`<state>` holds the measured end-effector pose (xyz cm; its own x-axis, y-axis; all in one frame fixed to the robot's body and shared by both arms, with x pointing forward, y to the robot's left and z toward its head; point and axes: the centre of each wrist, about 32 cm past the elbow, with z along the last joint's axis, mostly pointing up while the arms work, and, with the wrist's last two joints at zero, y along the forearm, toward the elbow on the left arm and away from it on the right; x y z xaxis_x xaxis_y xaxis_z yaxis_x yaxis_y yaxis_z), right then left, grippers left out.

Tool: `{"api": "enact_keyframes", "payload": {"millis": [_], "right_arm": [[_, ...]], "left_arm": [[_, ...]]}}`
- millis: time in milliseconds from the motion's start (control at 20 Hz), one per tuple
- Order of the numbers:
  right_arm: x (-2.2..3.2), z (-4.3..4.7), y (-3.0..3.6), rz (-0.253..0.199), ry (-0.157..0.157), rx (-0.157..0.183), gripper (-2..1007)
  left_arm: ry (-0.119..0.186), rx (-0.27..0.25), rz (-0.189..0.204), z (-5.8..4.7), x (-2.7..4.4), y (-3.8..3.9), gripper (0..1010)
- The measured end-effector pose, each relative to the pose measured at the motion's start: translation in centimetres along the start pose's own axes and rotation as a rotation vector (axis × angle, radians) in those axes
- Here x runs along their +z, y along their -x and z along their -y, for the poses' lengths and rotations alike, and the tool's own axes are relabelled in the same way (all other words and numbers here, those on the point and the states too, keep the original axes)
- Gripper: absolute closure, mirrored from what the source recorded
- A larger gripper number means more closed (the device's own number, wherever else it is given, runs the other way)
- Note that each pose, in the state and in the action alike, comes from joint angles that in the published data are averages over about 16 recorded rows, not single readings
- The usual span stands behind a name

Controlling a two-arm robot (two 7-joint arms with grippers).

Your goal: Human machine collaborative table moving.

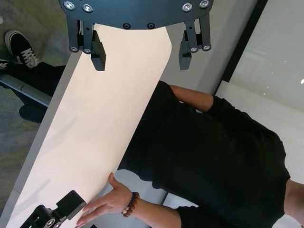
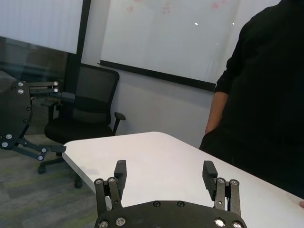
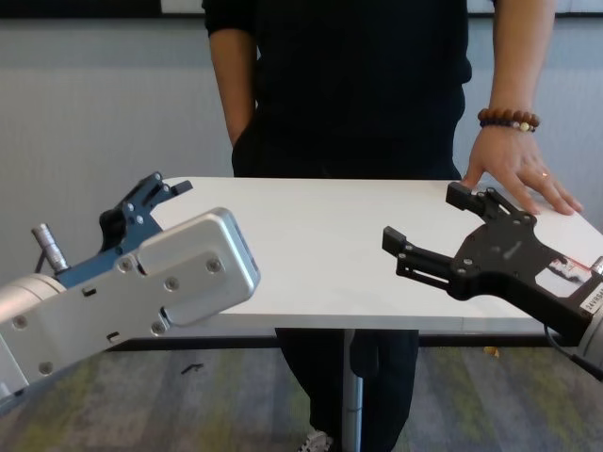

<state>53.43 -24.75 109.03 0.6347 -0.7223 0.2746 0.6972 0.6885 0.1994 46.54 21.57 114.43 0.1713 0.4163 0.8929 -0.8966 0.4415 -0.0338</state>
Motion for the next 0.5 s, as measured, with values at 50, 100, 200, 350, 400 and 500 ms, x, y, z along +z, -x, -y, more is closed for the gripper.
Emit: {"api": "enact_keyframes", "payload": {"millis": [50, 100, 200, 350, 400, 500], "right_arm": [[-0.03, 0.01, 0.01, 0.0, 0.001, 0.001, 5], [-0.07, 0.02, 0.02, -0.001, 0.001, 0.001, 5], [-0.14, 0.06, 0.04, -0.003, 0.003, 0.003, 5], [-0.2, 0.1, 0.05, -0.005, 0.004, 0.002, 5], [-0.2, 0.1, 0.05, -0.005, 0.004, 0.002, 5], [-0.2, 0.1, 0.04, -0.004, 0.004, 0.001, 5]], "left_arm": [[-0.001, -0.001, 0.0, -0.03, -0.09, 0.03, 10], [-0.003, -0.003, 0.0, -0.06, -0.17, 0.08, 10], [-0.005, -0.006, -0.001, -0.11, -0.29, 0.22, 10], [-0.006, -0.01, -0.002, -0.15, -0.39, 0.36, 10], [-0.006, -0.01, -0.002, -0.14, -0.38, 0.37, 10], [-0.005, -0.011, -0.003, -0.13, -0.35, 0.36, 10]]}}
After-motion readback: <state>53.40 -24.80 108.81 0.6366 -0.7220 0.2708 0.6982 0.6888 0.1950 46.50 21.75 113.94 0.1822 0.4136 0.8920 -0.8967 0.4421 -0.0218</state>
